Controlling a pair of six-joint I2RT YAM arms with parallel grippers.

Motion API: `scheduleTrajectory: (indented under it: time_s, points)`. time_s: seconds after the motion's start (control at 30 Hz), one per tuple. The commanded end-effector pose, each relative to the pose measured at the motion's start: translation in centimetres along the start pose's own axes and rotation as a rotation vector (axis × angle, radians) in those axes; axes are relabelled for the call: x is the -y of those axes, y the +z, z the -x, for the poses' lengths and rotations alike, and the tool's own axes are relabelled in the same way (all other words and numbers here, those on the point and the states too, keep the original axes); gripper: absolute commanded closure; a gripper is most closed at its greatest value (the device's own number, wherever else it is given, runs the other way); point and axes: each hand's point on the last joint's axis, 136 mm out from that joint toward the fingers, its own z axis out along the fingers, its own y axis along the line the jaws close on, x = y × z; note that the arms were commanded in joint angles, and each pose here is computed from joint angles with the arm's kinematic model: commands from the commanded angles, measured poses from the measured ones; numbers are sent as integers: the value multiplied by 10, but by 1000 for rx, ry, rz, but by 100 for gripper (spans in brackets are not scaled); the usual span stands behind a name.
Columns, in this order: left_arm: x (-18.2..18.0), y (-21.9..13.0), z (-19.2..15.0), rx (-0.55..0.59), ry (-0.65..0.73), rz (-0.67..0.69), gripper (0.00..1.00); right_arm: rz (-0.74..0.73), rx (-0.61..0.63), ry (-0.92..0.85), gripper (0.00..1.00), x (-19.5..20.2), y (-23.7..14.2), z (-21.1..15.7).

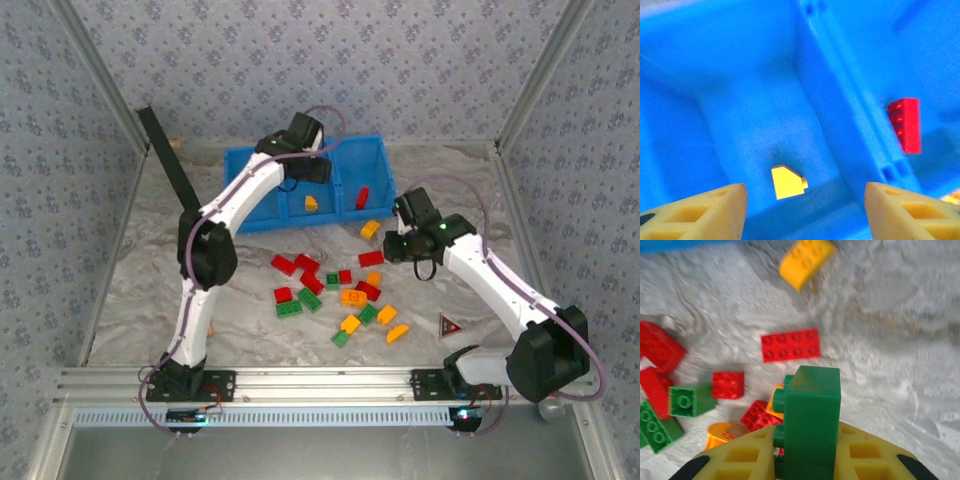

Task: Sort the legos into containers by color
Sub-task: Place the lego in the container.

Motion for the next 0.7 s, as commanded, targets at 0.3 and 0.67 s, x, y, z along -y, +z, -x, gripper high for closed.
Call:
scheduleTrajectory:
  time_s: [0.3, 0.67]
  points:
    - [-73, -191, -62, 114, -55, 142, 31, 159, 252, -286, 73, -138, 12, 147]
    - [-96, -228, -202, -26, -251, 129, 28, 276, 291, -509, 73, -263, 73, 181]
